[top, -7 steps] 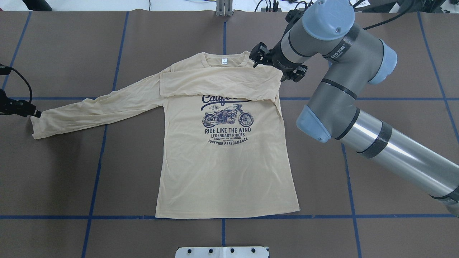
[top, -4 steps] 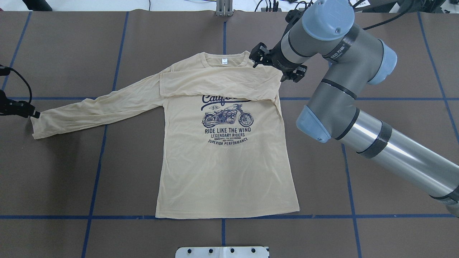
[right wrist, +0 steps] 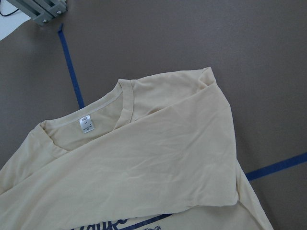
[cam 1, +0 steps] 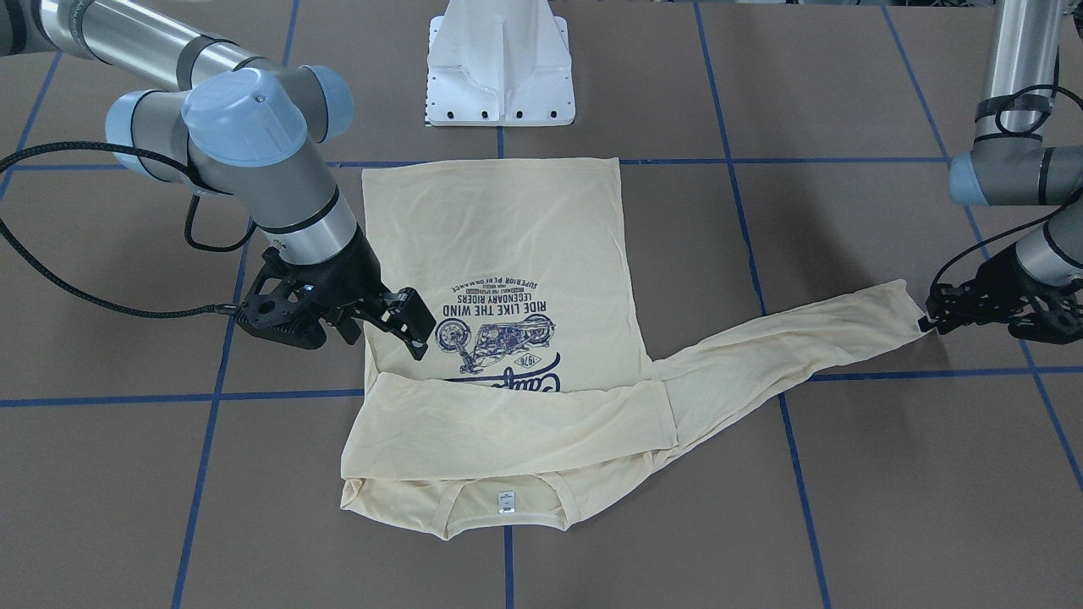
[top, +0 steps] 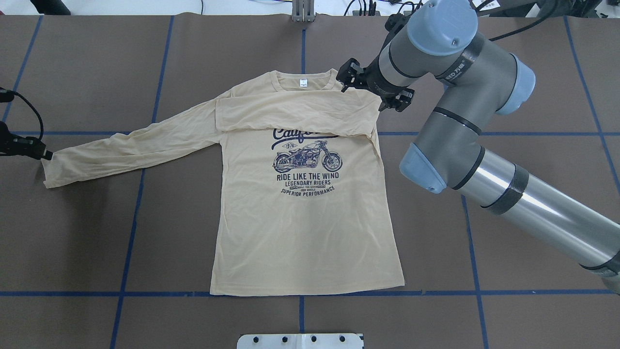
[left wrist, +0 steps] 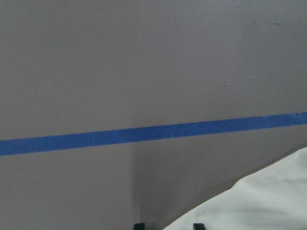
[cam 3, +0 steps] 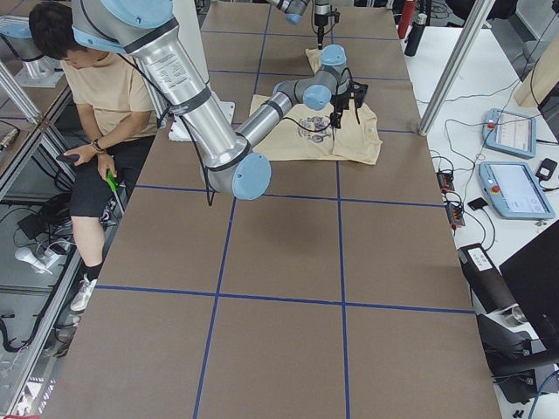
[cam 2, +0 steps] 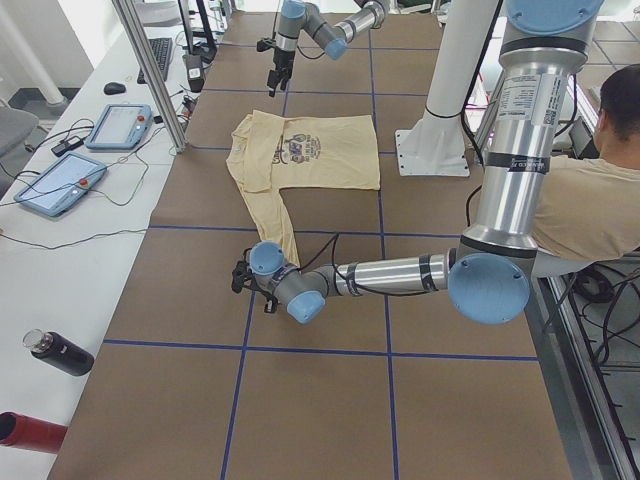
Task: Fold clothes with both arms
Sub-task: 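Hold the sleeve with the right gripper while the left reaches the other cuff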
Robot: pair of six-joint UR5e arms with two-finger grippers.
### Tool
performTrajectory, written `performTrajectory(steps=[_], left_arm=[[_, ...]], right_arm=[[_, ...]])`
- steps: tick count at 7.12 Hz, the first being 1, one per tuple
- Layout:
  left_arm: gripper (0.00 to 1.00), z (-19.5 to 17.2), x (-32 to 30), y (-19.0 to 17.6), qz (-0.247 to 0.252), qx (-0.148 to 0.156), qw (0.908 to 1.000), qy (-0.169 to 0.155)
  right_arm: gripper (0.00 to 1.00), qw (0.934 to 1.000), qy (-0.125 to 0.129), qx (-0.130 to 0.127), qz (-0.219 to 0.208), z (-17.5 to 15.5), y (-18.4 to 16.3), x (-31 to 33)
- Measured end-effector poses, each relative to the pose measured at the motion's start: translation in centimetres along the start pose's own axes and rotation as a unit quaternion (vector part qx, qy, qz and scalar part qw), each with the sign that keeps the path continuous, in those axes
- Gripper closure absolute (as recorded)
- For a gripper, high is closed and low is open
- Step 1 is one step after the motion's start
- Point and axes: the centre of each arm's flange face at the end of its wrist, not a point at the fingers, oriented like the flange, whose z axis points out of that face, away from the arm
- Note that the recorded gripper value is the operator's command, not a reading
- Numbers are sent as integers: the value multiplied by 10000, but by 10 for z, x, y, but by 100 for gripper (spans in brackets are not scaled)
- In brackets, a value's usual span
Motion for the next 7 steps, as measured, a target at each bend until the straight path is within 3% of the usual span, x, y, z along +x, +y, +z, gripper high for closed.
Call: performTrajectory(steps=[6, 7], left_arm=[[66, 1, -2, 1, -59, -28, 10000, -14], [89, 2, -2, 1, -112, -33, 9999, -17]], right_arm=[[0, 10000, 1, -11, 5, 1, 2, -1], [0, 10000, 5, -16, 3, 2, 2, -1]])
